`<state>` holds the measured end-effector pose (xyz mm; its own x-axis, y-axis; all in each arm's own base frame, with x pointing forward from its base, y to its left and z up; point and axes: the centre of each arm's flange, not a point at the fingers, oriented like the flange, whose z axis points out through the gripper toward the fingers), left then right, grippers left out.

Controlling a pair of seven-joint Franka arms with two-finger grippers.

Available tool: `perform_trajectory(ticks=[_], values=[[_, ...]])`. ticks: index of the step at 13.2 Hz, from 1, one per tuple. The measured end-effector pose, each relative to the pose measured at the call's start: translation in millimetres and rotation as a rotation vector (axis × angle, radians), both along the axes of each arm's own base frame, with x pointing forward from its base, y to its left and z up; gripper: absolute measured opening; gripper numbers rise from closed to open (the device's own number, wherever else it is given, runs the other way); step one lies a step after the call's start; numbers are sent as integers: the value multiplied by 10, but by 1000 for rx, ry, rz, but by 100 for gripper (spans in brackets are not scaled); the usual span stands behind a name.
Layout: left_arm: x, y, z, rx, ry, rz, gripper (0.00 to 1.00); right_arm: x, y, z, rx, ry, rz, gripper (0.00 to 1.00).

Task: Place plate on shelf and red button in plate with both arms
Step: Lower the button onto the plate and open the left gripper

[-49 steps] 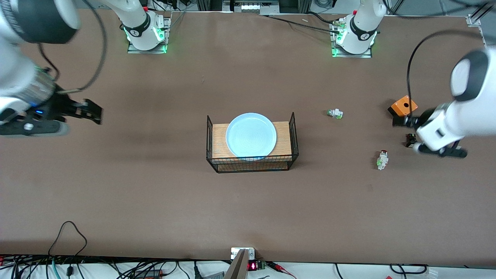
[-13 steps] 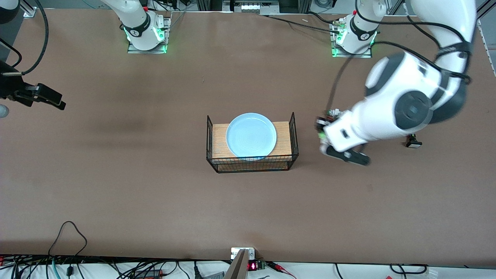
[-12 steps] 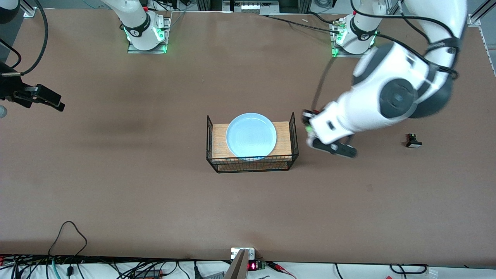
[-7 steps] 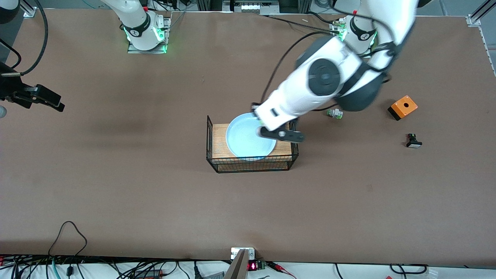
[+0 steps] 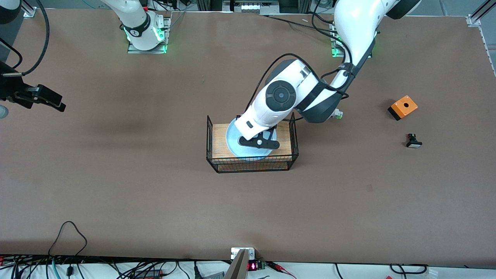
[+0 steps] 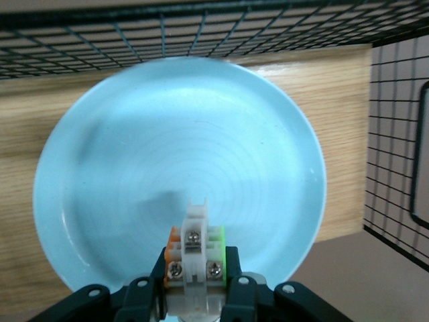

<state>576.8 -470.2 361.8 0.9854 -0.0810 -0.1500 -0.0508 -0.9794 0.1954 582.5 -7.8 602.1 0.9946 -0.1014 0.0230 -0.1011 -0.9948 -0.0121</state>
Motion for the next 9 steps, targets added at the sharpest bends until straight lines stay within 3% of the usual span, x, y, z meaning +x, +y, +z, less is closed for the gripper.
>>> perform_trajectory(ticks=[7, 9], values=[[18, 31, -208, 29, 14, -2, 34, 3, 64, -2, 0, -1, 11, 100], [22, 37, -218, 30, 15, -2, 50, 3, 63, -2, 0, -1, 11, 100]])
